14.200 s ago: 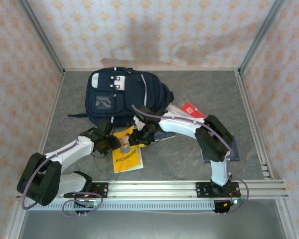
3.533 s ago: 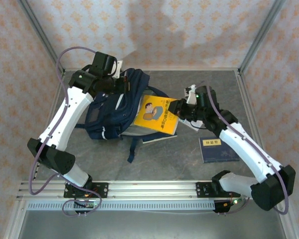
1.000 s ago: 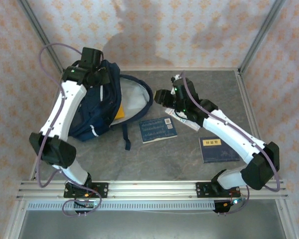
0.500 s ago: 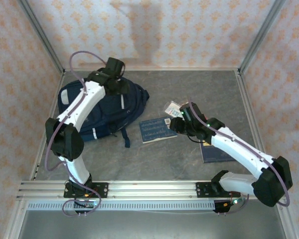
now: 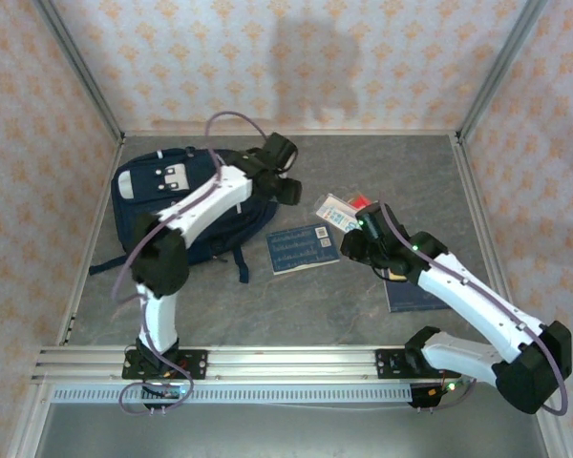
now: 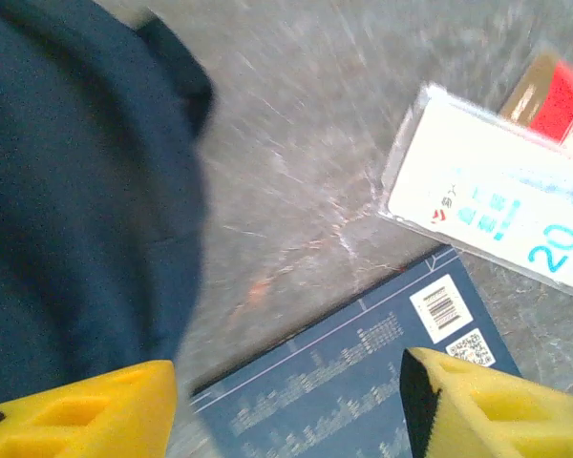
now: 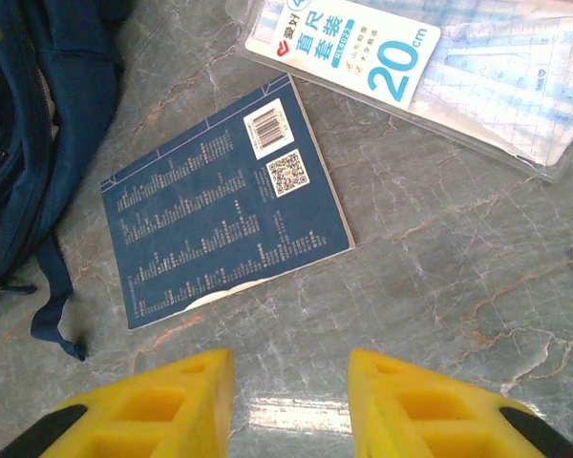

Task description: Pack the student bag

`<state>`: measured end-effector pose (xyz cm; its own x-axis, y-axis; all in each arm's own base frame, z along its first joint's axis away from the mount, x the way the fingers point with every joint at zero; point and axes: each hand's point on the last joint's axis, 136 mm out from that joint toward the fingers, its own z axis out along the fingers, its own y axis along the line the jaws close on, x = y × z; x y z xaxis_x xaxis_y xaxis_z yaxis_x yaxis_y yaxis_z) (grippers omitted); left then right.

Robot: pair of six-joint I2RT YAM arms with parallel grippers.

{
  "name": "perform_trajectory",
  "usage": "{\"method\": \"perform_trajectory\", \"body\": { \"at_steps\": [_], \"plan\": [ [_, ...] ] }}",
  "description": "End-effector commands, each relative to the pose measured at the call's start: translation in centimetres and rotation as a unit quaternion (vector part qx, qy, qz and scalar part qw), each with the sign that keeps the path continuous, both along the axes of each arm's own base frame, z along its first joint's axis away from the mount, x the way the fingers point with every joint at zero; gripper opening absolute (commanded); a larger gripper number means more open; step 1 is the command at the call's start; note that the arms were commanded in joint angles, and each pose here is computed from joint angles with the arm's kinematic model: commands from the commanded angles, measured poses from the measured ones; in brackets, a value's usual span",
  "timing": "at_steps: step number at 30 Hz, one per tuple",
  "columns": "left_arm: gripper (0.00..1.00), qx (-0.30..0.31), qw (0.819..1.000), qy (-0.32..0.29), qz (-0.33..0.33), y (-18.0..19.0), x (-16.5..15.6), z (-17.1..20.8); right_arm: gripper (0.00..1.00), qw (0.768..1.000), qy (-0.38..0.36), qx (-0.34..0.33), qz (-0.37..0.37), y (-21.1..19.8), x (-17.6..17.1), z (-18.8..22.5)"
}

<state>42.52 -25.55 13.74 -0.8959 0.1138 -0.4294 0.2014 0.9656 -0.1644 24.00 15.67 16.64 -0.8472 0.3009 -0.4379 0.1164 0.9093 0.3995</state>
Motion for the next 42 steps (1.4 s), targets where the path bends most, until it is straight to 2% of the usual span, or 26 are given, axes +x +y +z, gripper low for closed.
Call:
{"method": "perform_trajectory", "body": {
  "at_steps": [1, 5, 9, 16, 21, 29, 33, 39, 42],
  "plan": [
    [0.63, -0.048, 0.997, 0.045, -0.043, -3.1, -0.3, -3.0, 0.36, 0.999, 0.030, -0.013, -0.009, -1.2, -1.4, -1.0],
    [0.63, -0.042, 0.995, 0.077, -0.046, -3.8, -0.9, -6.5, 0.35, 0.999, 0.042, -0.015, -0.008, -1.5, -2.0, -1.4],
    [0.64, -0.013, 0.995, 0.092, -0.039, -2.8, -1.6, -9.1, 0.35, 0.999, 0.046, -0.012, -0.009, -1.7, -2.5, -1.8],
    [0.68, 0.009, 0.992, 0.121, -0.040, -1.8, -3.6, -12.2, 0.35, 0.998, 0.059, -0.008, -0.005, -1.6, -3.0, -2.6],
    [0.68, 0.019, 0.990, 0.137, -0.042, -1.8, -5.4, -12.7, 0.35, 0.998, 0.058, -0.008, 0.001, -1.3, -2.8, -2.6],
    [0.68, -0.053, 0.983, 0.175, 0.018, -1.6, -10.7, -12.6, 0.36, 0.998, 0.070, -0.002, 0.009, -0.5, -2.4, -3.8],
    [0.68, -0.107, 0.977, 0.179, 0.044, -2.2, -12.4, -10.8, 0.36, 0.996, 0.083, -0.002, 0.017, -0.1, -2.5, -4.8],
    [0.68, -0.169, 0.962, 0.215, -0.008, -6.3, -16.0, -9.4, 0.37, 0.994, 0.109, -0.017, 0.021, 0.3, -2.0, -6.7],
    [0.68, -0.161, 0.958, 0.236, -0.032, -7.2, -17.8, -9.9, 0.38, 0.990, 0.134, -0.032, 0.017, 0.2, -1.8, -7.9]
  ]
}}
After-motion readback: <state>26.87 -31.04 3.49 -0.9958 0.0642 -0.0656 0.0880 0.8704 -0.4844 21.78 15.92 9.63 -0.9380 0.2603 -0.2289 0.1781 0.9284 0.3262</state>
